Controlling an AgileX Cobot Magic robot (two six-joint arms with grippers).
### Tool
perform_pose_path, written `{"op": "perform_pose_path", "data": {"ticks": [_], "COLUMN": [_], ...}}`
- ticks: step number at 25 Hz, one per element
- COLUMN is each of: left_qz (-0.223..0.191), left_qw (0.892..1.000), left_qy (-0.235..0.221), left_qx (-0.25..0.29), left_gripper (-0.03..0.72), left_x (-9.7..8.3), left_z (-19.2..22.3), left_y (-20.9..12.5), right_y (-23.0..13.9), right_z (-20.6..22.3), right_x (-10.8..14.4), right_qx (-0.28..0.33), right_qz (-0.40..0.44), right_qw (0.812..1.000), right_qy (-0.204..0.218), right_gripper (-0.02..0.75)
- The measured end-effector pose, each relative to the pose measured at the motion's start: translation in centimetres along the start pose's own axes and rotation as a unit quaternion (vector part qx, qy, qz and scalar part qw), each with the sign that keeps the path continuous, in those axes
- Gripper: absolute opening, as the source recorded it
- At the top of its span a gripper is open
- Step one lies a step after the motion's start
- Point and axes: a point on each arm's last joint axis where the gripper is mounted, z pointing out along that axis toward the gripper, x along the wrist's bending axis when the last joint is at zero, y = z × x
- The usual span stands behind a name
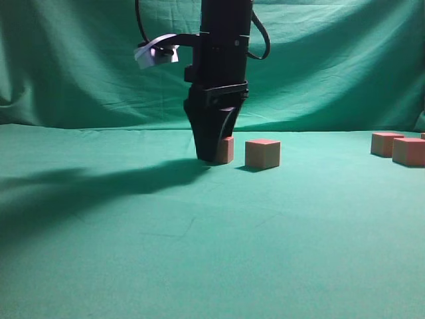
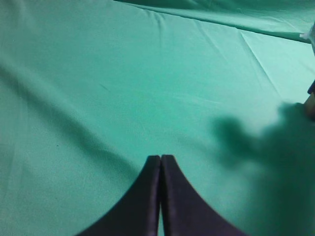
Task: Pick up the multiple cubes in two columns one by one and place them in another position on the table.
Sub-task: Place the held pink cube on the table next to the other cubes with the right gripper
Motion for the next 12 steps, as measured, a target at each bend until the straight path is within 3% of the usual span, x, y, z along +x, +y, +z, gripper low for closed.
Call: {"op": "perform_pose_path", "data": {"ticks": [4,11,12], "left_qz": [0.000,0.000,0.000], "left_qw": [1.000,1.000,1.000], "left_qy": [0.000,0.000,0.000], "left_qx": [0.000,0.000,0.000], "left_gripper": [0.000,0.000,0.000], "left_x": [0.0,0.0,0.0], "left_z": [0.0,0.0,0.0], "left_y": [0.0,0.0,0.0], "right_y": [0.0,-0.5,-0.6], "right_z": [0.0,-3.4,-4.4], "right_x": [0.0,-0.6,-0.7], "right_qx": [0.001,0.015,0.015], "right_qz": [0.019,0.059,0.068], "right_qw": [1.000,0.998,0.997], "right_qy": [-0.001,-0.032,-0.034], "right_gripper": [0.636,0.636,0.675]}}
